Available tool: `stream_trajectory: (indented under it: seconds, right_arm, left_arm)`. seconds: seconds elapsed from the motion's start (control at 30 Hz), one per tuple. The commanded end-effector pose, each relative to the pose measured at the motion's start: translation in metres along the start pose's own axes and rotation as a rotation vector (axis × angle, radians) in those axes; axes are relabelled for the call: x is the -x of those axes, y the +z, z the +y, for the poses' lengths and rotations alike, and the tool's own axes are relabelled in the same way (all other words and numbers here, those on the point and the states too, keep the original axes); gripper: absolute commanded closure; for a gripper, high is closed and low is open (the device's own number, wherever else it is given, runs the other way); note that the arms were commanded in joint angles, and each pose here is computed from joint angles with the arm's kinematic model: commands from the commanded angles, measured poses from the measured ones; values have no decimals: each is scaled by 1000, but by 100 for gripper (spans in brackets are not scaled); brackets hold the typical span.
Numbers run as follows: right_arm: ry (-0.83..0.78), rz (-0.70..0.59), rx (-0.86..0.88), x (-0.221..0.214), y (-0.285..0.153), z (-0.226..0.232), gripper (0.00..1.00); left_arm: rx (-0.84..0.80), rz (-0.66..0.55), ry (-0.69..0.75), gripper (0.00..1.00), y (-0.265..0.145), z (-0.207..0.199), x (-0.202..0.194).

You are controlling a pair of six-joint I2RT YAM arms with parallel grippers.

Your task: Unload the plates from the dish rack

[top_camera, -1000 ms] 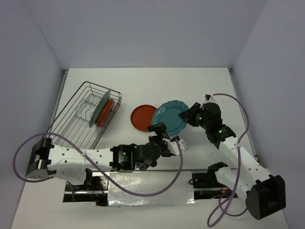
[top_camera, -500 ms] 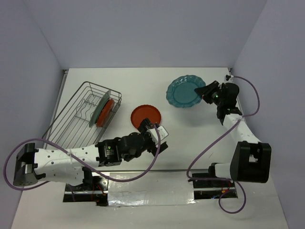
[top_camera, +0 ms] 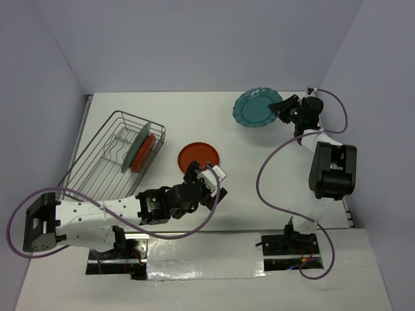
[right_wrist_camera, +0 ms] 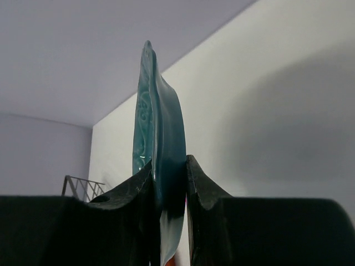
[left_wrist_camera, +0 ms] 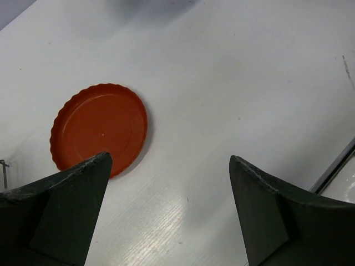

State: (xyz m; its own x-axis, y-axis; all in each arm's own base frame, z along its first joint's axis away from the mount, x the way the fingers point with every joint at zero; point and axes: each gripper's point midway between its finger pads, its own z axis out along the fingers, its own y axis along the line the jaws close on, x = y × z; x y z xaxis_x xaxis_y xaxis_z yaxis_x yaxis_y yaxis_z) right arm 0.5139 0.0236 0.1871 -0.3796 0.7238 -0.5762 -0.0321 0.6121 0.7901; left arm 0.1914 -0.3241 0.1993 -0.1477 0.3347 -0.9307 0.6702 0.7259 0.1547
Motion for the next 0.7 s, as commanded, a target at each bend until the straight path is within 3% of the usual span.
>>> stream_trajectory:
  seconds: [0.0,0.43,0.67]
  right_arm:
    - [-67,-75,181,30,9,39,100]
    - [33,14,22,-14,34,-29,100]
    - [42,37,20,-22,34,-34,100]
  left_arm:
    - [34,-101,-98,0,-12,13,24]
    - [40,-92,-97,1,-13,15,24]
    - [55,-110,-104,0,-20,22,27]
